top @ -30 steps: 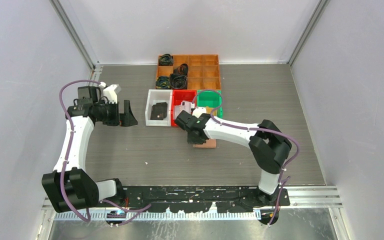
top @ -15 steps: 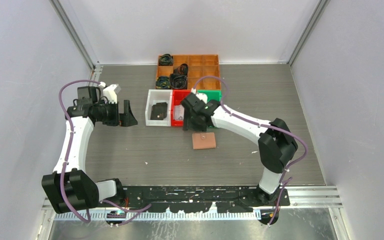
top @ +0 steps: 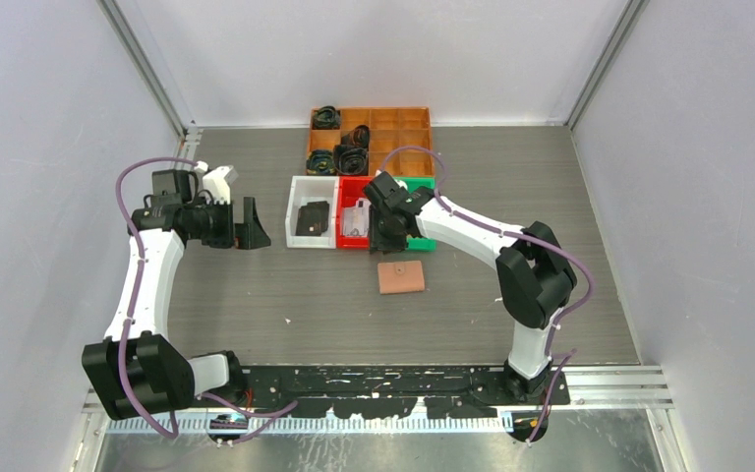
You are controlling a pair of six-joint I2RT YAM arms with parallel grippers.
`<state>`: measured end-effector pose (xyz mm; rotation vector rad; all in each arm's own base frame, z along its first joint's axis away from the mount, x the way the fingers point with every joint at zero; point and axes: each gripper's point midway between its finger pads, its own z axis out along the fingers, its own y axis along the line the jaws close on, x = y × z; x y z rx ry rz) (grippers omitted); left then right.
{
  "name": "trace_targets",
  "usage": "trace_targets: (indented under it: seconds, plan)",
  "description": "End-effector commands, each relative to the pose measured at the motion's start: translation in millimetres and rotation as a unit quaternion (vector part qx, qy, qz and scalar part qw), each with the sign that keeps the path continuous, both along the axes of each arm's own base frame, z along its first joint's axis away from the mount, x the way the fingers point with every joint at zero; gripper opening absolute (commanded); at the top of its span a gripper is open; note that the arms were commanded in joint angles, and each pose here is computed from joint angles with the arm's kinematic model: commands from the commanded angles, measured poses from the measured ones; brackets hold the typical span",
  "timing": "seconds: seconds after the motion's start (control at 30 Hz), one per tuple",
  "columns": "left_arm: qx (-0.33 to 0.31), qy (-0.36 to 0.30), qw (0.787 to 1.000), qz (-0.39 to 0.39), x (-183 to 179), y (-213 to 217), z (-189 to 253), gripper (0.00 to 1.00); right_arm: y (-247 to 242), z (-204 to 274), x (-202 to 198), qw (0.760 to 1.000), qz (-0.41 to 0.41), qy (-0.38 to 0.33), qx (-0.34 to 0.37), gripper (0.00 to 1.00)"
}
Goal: Take the credit cards out of the card holder
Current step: Move the card holder to the center of the board.
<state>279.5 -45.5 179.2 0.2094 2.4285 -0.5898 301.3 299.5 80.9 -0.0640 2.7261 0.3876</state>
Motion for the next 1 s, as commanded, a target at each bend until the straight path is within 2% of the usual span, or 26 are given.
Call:
trace_targets:
  seconds: [0.0,0.47,0.57,0.63,0.77,0.87,0.97]
  plan:
    - [-0.019,-0.036,0.999,-0.007,7,-7,26,1.00,11,13,24,0.999,-0.013,-0.037,0.015,0.36]
    - [-0.010,-0.039,0.999,-0.006,4,-5,31,1.00,13,-3,67,0.993,-0.085,-0.085,0.014,0.36]
    - [-0.010,-0.042,0.999,-0.005,3,-5,33,1.00,11,-2,71,0.992,-0.091,-0.090,0.015,0.40]
    - [-0.009,-0.042,0.999,-0.006,2,-5,33,1.00,10,1,67,0.992,-0.086,-0.088,0.014,0.46]
    - [-0.007,-0.041,0.999,-0.005,1,-4,33,1.00,6,10,41,0.993,-0.074,-0.094,0.015,0.78]
    - [-0.007,-0.043,0.999,-0.005,2,-4,33,1.00,-8,17,14,0.991,-0.082,-0.106,0.005,0.99]
    - [-0.009,-0.044,0.999,-0.004,2,-5,36,1.00,-29,21,-6,0.987,-0.097,-0.122,-0.028,1.00]
